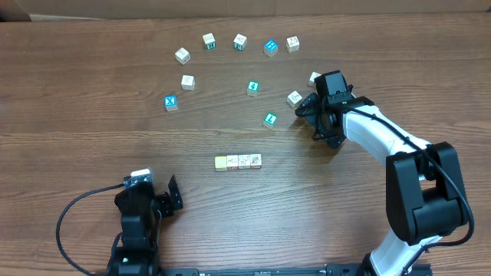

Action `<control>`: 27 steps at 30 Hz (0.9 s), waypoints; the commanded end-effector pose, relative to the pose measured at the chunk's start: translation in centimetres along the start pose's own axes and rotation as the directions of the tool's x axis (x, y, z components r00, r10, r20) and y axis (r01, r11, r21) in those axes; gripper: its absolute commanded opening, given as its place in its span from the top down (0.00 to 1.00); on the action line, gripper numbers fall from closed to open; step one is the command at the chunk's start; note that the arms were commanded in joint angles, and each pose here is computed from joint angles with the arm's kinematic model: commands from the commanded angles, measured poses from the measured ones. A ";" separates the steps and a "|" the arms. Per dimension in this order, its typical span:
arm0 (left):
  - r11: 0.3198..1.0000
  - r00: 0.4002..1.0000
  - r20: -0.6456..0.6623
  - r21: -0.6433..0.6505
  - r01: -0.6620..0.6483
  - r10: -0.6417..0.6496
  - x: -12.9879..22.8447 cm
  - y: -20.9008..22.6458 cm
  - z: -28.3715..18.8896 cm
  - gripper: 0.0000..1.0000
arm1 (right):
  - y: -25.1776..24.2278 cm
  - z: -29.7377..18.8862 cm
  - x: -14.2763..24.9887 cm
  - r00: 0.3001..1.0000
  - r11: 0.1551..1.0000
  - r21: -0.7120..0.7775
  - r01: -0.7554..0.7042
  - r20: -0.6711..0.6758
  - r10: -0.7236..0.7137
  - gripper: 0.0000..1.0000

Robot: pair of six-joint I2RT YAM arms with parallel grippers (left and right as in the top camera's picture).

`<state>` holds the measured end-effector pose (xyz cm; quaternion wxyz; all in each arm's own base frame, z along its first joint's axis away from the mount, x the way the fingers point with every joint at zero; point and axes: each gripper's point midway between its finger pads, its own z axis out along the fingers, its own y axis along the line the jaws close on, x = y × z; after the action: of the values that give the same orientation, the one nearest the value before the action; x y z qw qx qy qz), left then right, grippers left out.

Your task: Form a horizontal line

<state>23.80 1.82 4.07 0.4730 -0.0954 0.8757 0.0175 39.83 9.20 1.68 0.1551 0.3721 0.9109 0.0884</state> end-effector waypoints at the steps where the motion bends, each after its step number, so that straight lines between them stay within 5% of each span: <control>1: 0.999 0.993 0.111 0.004 -0.034 0.033 -2.3 -0.2 -0.8 0.00 | -0.1 -0.4 -0.4 1.000 1.000 -0.001 -0.004 0.019 0.004 0.00; 15: 0.990 0.865 0.490 0.017 -0.137 0.111 -10.0 -1.3 -5.8 0.00 | -0.1 -0.4 -0.4 1.000 1.000 -0.001 -0.004 0.019 0.004 0.00; 27: 0.985 0.856 0.500 0.030 -0.168 0.131 -10.1 -1.9 -6.0 0.01 | -0.1 -0.4 -0.4 1.000 1.000 -0.001 -0.004 0.019 0.004 0.00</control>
<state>24.60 1.02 15.75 0.6789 -0.0138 0.7327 0.0451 39.83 9.20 1.68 0.1551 0.3721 0.9109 0.0884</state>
